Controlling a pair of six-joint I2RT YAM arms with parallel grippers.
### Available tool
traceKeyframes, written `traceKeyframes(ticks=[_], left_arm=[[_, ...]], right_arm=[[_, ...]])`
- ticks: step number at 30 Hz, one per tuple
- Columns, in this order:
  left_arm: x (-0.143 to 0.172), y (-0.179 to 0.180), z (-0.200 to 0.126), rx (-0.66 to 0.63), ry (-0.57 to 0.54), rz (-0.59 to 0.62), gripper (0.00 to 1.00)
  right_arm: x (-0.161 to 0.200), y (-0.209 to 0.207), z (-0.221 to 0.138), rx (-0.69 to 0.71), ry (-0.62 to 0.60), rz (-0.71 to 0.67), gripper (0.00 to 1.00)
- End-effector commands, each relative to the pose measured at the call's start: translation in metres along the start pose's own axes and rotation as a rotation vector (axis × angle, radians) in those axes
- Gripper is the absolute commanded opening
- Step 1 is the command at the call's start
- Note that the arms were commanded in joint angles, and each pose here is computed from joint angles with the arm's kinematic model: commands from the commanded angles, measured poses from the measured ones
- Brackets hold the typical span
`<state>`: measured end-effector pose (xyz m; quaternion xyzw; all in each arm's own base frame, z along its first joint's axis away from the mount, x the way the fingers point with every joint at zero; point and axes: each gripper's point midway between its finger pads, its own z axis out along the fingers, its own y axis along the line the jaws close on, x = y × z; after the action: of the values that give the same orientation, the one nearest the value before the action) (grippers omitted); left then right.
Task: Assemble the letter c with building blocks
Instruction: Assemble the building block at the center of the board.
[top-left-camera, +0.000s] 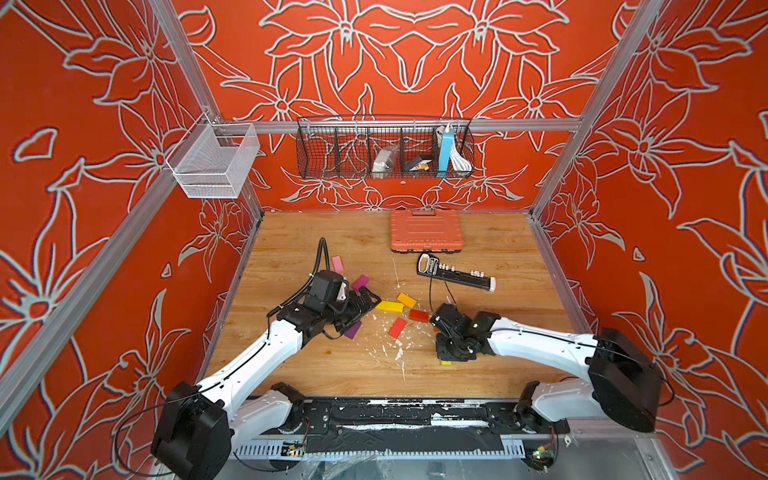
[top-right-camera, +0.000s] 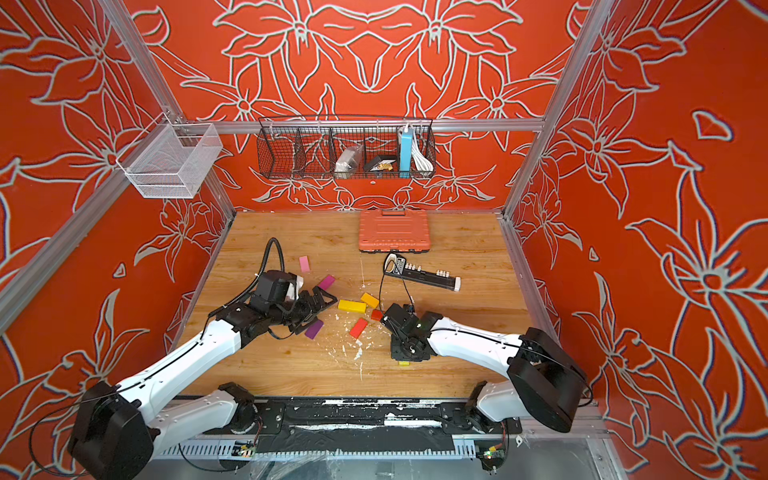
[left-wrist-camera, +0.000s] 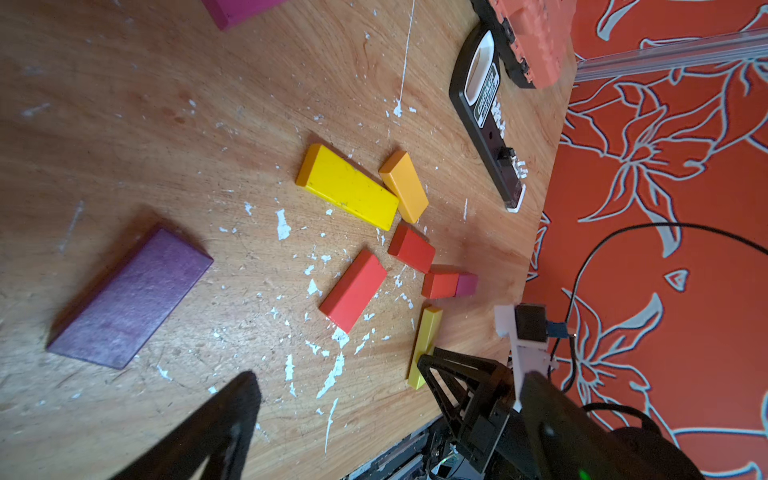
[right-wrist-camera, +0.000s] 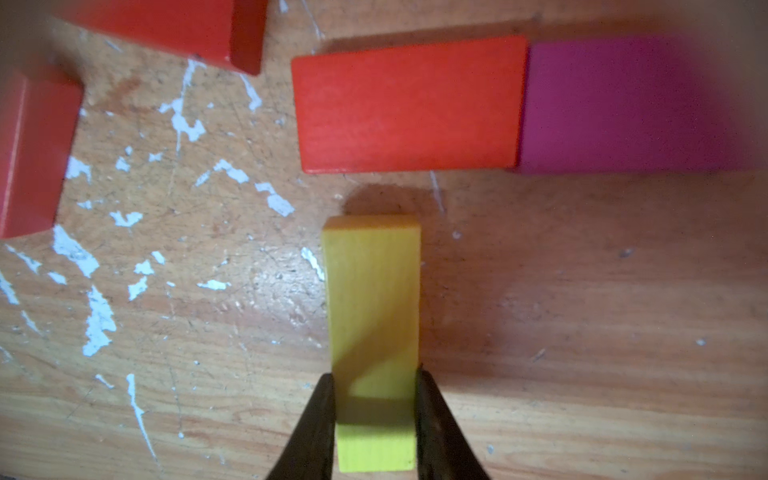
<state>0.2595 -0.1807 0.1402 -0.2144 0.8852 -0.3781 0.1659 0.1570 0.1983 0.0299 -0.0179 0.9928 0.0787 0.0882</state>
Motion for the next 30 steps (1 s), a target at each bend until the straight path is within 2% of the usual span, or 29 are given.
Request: traceKeyframes(ticks=[1, 10, 30], left_arm=[[0.002, 0.004, 0.002, -0.004, 0.001, -0.005, 0.98], [0.002, 0.004, 0.002, -0.001, 0.0, -0.005, 0.98], [0.003, 0.005, 0.003, 0.0, 0.001, -0.007, 0.98]], right_arm=[[-0.001, -0.006, 0.004, 0.041, -0.01, -0.003, 0.31], [-0.002, -0.006, 0.007, 0.06, -0.006, -0.017, 0.4], [-0.01, 0.006, 0.009, 0.037, -0.015, -0.019, 0.34]])
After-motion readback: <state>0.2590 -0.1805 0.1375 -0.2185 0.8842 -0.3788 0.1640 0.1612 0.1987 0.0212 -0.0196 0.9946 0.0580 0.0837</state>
